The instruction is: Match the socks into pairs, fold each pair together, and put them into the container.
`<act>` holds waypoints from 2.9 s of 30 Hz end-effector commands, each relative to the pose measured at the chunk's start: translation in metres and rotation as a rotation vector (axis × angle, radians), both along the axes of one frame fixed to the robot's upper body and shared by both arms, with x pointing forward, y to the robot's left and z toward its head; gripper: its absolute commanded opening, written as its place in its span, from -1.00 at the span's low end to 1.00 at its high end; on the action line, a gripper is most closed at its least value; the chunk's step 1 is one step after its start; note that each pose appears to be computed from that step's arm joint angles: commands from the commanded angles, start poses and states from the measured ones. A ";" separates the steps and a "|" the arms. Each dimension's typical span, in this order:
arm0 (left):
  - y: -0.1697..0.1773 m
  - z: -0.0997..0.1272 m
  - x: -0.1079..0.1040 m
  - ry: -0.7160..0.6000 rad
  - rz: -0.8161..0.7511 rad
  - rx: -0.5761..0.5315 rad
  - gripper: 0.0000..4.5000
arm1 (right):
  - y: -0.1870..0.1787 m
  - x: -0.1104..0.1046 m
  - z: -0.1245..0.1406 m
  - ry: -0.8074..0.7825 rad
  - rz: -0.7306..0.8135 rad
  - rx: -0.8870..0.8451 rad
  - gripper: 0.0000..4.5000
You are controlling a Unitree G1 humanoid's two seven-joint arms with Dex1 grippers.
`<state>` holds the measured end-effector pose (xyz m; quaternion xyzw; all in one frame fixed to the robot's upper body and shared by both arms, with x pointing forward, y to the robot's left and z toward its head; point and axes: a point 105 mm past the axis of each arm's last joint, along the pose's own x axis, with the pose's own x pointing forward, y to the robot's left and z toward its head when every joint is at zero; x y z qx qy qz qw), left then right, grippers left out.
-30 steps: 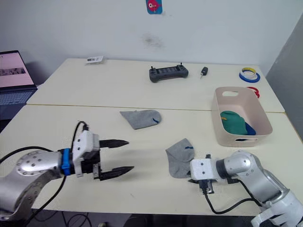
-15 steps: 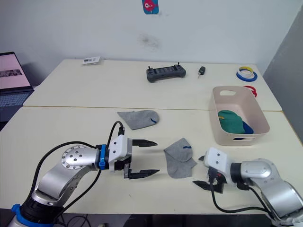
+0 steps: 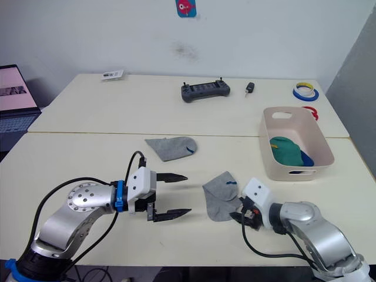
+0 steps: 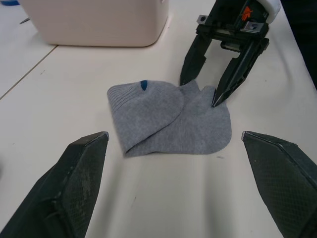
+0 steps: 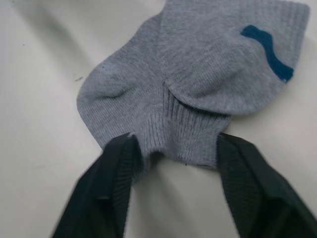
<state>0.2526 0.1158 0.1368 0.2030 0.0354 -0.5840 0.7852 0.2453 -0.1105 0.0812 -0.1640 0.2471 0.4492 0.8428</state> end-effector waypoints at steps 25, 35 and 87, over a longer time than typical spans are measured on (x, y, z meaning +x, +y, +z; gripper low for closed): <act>0.081 0.016 -0.027 0.039 0.377 -0.023 1.00 | 0.074 0.027 0.075 -0.281 0.769 -0.131 -0.99; 0.086 0.010 -0.024 0.123 0.421 -0.080 1.00 | 0.014 0.041 0.036 -0.176 0.664 -0.289 -0.99; 0.054 -0.025 -0.003 0.451 0.646 -0.460 -0.99 | 0.001 0.012 0.049 -0.204 0.164 0.072 0.66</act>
